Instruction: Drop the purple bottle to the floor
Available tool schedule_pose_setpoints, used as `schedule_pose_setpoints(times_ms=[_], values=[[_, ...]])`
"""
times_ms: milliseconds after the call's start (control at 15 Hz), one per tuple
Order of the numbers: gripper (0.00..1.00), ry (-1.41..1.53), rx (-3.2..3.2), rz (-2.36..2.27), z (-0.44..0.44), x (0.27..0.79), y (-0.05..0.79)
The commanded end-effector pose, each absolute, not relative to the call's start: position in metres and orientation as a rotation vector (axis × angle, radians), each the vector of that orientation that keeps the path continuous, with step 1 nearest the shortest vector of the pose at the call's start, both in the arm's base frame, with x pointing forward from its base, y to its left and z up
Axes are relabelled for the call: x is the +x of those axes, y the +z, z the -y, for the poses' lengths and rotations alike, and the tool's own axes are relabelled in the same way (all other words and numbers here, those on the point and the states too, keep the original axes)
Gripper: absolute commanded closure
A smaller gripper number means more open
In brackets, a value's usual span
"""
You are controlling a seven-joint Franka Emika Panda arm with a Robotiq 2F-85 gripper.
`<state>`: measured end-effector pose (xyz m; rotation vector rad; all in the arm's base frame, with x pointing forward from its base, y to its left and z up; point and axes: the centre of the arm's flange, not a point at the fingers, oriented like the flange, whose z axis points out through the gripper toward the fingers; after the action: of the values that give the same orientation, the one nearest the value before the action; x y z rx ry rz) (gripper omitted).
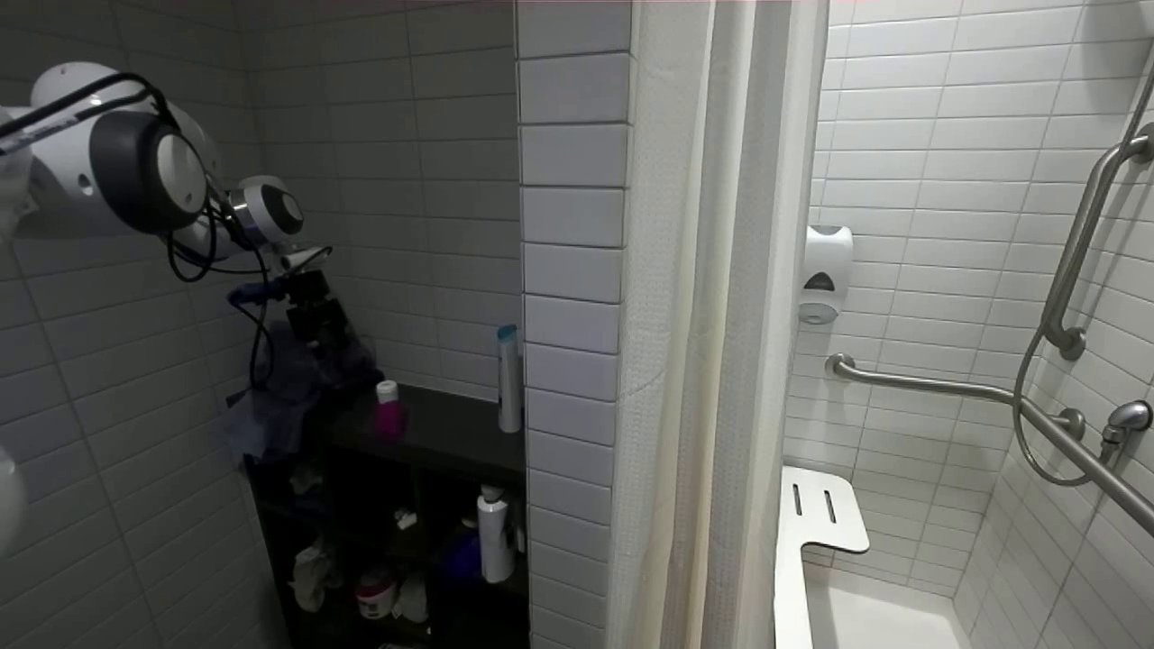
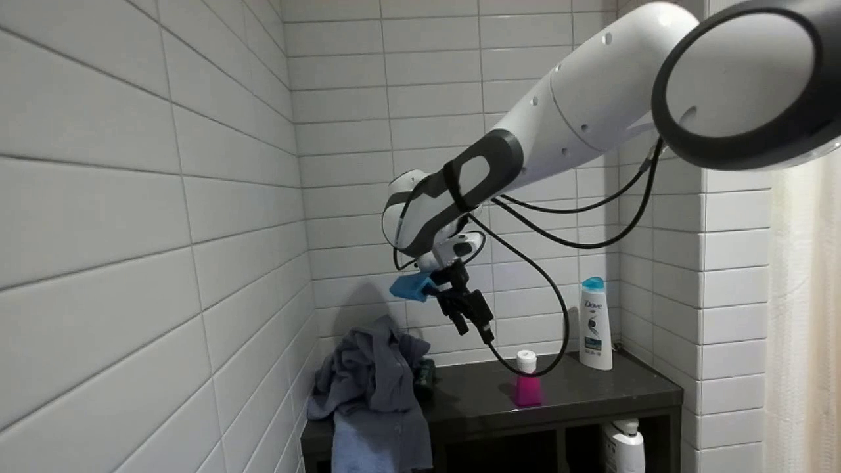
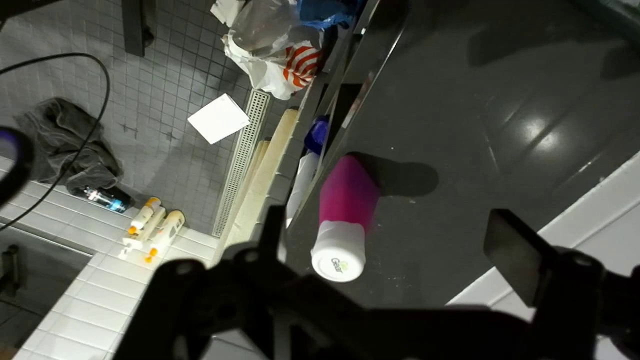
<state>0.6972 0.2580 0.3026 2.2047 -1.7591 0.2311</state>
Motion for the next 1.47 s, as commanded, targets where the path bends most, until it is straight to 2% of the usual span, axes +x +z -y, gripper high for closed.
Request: schedule_pose_setpoints(times_ms=[0,800,1400], values=[[0.00,0.170,2.125,1.834,-0.270,0.713,0.293],[0.00,-0.071,1.943,2.073,-0.230,0.708,0.246],[0.00,0.135,1.804,2.061,-0.213,0.716,0.253]])
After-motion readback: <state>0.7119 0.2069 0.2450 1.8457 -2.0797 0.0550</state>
